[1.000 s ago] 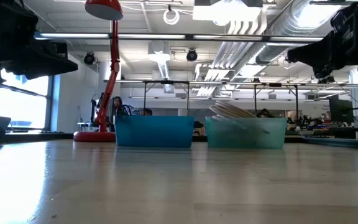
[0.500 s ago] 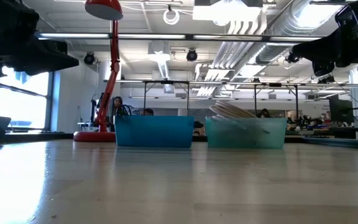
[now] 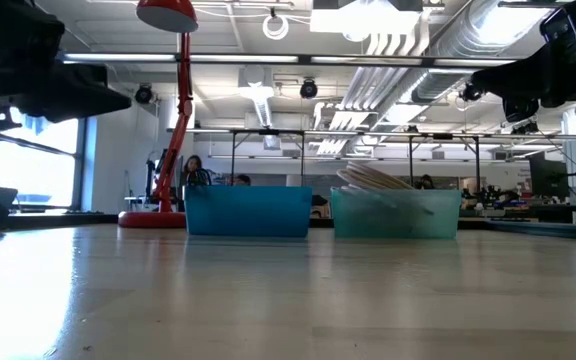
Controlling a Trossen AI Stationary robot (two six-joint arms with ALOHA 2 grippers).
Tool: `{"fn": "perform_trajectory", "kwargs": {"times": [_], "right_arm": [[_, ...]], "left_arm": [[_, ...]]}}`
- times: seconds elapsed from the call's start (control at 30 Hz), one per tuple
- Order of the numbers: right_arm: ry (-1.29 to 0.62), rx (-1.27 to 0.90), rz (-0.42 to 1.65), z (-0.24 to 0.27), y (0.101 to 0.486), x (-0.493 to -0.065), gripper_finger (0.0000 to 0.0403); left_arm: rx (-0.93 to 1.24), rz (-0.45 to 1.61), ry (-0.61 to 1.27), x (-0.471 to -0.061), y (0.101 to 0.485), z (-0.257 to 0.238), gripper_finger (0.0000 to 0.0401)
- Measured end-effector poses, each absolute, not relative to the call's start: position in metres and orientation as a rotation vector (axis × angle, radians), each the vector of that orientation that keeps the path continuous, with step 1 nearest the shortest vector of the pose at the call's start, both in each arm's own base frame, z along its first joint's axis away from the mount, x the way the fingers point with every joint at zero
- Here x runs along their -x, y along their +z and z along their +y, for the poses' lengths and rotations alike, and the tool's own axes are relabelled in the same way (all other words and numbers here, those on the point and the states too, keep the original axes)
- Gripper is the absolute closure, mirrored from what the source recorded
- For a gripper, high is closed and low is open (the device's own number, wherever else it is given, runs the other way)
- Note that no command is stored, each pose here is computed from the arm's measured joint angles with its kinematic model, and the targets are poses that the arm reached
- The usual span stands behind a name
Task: Pick & Place USB Port
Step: Return to Home Position
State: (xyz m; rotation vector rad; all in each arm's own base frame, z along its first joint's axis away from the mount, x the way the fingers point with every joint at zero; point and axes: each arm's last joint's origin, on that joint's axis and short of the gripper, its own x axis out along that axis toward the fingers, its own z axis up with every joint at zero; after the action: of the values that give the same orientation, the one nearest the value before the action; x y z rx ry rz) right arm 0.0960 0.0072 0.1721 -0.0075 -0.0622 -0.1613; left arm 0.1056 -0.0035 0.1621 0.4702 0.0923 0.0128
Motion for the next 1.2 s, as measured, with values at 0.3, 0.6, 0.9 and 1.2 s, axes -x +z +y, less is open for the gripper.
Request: {"fn": "perform_trajectory", "kwargs": {"times": [0.3,0.6,0.9,1.2], "right_arm": [[-0.188,0.006,-0.063,0.0064,0.1721,-0.0959,0.0403],[-0.157,0.027,-0.059,0.0073,0.1719,-0.096,0.0402],[-0.112,0.027,-0.068,0.0086,0.1725,-0.0962,0.0402],[-0.11,0.034,-0.07,0.0086,0.1728,-0.0962,0.0402]], "left_arm": [[-0.473,0.105,0.006,-0.1055,0.1608,-0.0036,0.0399],[-0.474,0.105,0.005,-0.1055,0.1608,-0.0036,0.0399],[-0.538,0.123,-0.003,-0.1053,0.159,-0.0036,0.0399],[-0.609,0.125,-0.002,-0.1053,0.159,-0.0035,0.0399]]}}
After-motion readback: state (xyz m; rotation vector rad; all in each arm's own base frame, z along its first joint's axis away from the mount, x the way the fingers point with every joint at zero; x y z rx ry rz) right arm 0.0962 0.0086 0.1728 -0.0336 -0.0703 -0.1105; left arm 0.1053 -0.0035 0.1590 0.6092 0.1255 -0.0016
